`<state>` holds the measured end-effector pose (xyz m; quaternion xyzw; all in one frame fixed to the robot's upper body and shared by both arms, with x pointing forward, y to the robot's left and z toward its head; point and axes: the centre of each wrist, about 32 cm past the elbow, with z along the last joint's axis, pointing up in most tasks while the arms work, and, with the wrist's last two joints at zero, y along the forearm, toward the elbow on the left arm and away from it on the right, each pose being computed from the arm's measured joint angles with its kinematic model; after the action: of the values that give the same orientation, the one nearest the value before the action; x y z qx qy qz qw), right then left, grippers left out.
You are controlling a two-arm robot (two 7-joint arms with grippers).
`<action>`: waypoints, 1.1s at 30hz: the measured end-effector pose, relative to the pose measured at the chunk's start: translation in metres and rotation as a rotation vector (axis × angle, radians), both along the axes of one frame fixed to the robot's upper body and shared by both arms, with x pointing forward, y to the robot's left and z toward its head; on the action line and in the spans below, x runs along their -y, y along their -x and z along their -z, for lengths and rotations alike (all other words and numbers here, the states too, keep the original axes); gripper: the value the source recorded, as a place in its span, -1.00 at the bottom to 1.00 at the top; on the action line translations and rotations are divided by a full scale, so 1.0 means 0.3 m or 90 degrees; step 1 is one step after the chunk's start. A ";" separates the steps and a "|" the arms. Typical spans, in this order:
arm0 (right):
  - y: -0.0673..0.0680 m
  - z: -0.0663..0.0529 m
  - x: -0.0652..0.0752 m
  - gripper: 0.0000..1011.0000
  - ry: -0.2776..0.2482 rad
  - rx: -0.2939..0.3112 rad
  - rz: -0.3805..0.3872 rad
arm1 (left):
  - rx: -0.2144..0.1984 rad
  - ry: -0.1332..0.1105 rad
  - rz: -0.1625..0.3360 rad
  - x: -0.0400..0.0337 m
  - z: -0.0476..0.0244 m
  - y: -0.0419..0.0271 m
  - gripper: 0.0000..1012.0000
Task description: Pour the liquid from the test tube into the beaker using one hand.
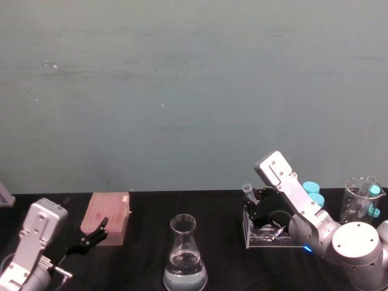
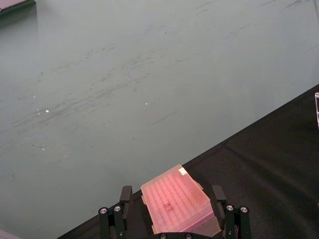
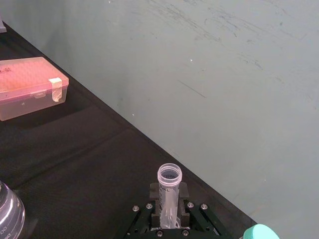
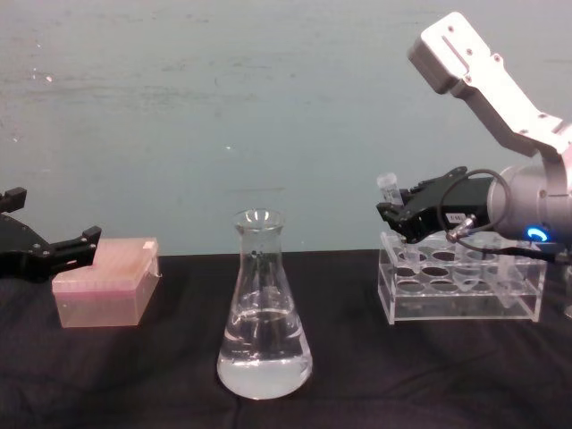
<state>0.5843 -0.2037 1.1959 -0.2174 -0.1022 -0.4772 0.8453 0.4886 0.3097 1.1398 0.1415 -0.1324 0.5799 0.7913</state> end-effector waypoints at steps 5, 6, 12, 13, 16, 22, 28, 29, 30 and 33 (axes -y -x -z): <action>0.000 0.000 0.000 -0.59 0.000 -0.001 0.000 | 0.000 0.000 0.000 0.000 0.000 0.000 0.98; 0.001 0.000 0.000 -0.57 0.000 -0.001 0.000 | 0.000 0.000 0.000 0.000 0.000 0.000 0.98; 0.001 0.000 0.000 -0.21 0.000 -0.002 -0.001 | 0.000 0.000 0.000 0.000 0.000 0.000 0.98; 0.001 0.000 0.000 -0.21 0.000 -0.002 -0.001 | 0.000 0.000 0.000 0.000 0.000 0.000 0.98; 0.001 0.000 0.000 -0.03 -0.001 -0.002 -0.001 | 0.000 0.000 0.000 0.000 0.000 0.000 0.98; 0.001 -0.001 -0.001 0.37 -0.001 -0.002 -0.001 | 0.000 0.000 0.000 0.000 0.000 0.000 0.98; 0.001 -0.001 -0.001 0.71 -0.001 -0.002 -0.002 | 0.000 0.000 0.000 0.000 0.000 0.000 0.98; 0.001 -0.001 -0.001 0.73 -0.001 -0.002 -0.002 | 0.000 0.000 0.000 0.000 0.000 0.000 0.98; 0.001 -0.001 -0.001 0.83 -0.001 -0.002 -0.002 | 0.000 0.000 0.000 0.000 0.000 0.000 0.98; 0.001 -0.001 -0.001 0.98 -0.001 -0.002 -0.002 | 0.000 0.000 0.000 0.000 0.000 0.000 0.98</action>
<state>0.5839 -0.2035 1.1962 -0.2175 -0.1006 -0.4756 0.8464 0.4886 0.3097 1.1398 0.1415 -0.1325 0.5799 0.7913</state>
